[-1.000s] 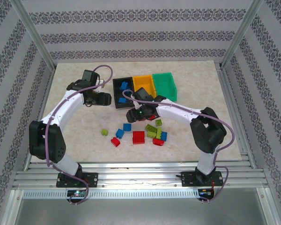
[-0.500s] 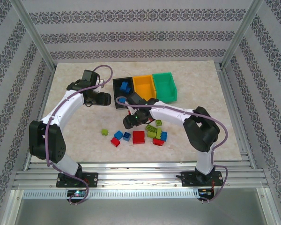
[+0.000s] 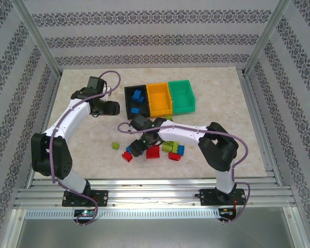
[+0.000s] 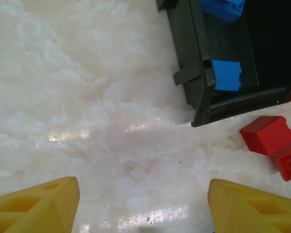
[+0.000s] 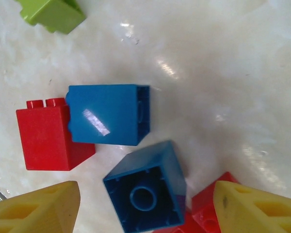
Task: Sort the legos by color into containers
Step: Pick up the lego from the bottom-center of the table.
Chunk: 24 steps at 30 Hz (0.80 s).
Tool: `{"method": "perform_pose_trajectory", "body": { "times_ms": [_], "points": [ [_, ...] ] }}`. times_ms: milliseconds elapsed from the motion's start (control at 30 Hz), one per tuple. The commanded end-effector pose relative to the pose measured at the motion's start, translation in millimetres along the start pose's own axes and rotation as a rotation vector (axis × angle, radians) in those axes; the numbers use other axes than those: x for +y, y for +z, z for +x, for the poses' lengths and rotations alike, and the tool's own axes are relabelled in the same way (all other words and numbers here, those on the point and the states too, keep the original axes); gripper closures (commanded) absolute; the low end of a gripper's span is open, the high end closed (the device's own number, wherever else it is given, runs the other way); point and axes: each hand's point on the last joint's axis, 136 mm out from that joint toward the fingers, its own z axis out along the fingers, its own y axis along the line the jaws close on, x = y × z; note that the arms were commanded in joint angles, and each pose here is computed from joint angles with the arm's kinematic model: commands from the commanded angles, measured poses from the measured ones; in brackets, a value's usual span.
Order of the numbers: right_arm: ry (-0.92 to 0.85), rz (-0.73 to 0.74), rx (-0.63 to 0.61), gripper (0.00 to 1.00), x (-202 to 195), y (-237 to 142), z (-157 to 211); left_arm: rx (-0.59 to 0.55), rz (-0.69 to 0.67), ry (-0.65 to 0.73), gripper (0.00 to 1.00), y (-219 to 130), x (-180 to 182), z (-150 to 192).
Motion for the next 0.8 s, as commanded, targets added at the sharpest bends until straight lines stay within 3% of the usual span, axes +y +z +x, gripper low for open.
{"method": "perform_pose_trajectory", "body": {
  "times_ms": [0, 133, 267, 333, 567, 767],
  "points": [
    [-0.033, 0.04, 0.043, 0.29, -4, 10, 7, 0.014, 0.009, -0.038, 0.29, 4, 5, 2],
    [-0.036, 0.05, 0.056, 0.35, -6, 13, 11, 0.013, 0.012, -0.043, 0.29, 3, 6, 2],
    [-0.045, 0.067, 0.052, 0.57, -10, 12, 10, 0.011, 0.02, -0.045, 0.29, 3, 5, 1],
    [-0.053, 0.075, 0.027, 0.63, -10, 6, 4, 0.013, 0.023, -0.048, 0.29, 4, 5, 2],
    [-0.007, 0.044, -0.165, 0.68, -25, -44, -53, 0.01, 0.023, -0.049, 0.29, 2, 6, 1],
    [0.153, 0.054, -0.333, 0.68, -74, -78, -115, -0.007, 0.011, -0.072, 0.29, 0, 13, -2]
  ]
}}
